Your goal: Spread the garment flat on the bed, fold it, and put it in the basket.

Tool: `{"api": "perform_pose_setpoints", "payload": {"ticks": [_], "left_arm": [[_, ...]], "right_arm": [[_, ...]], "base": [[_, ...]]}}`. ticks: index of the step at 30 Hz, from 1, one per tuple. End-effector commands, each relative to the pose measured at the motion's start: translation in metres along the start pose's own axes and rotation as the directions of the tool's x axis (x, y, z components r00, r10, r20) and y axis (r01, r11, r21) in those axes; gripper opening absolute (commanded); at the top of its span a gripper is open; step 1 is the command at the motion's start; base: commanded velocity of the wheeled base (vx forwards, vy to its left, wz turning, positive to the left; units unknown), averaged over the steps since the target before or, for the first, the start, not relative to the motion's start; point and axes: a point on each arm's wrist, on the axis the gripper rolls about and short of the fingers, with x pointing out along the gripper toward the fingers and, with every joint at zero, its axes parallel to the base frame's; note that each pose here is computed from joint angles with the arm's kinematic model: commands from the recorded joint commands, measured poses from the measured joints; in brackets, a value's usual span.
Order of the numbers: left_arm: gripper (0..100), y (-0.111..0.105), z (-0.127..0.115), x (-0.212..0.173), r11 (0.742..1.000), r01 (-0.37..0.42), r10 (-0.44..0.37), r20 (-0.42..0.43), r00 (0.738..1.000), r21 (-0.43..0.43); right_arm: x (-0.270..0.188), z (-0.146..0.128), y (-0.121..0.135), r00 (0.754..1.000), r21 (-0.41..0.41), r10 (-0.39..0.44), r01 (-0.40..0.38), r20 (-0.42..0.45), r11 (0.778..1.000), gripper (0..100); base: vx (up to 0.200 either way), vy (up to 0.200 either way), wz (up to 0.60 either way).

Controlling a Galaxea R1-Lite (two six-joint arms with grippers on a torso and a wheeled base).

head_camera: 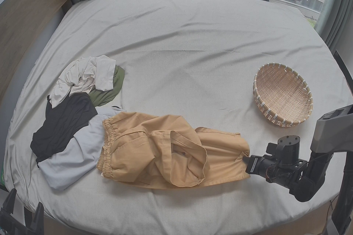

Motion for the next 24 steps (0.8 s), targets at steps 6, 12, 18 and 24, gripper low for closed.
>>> {"api": "perform_pose_setpoints", "payload": {"ticks": [6, 12, 18, 24], "left_arm": [[100, 0.000, -0.005, 0.000, 1.000, -0.001, 0.001, -0.002, 1.000, -0.001], [100, 0.000, -0.005, 0.000, 1.000, -0.001, 0.001, -0.002, 1.000, -0.001], [100, 0.000, -0.005, 0.000, 1.000, -0.001, 0.001, -0.002, 1.000, -0.001], [100, 0.000, -0.005, 0.000, 1.000, -0.001, 0.001, -0.002, 1.000, -0.001]], "right_arm": [[0.002, -0.016, -0.021, 0.998, -0.032, -0.052, 0.051, -0.030, 0.998, 0], [0.000, -0.016, -0.026, 0.998, -0.048, -0.064, 0.063, -0.022, 0.997, 0], [-0.001, -0.012, -0.031, 0.997, -0.047, -0.074, 0.074, -0.009, 0.996, 0], [-0.001, -0.010, -0.030, 0.998, -0.048, -0.070, 0.070, 0.003, 0.996, 0]], "base": [[0.000, 0.000, 0.00], [0.000, 0.000, 0.00], [0.000, 0.000, 0.00], [0.000, 0.000, 0.00]]}}
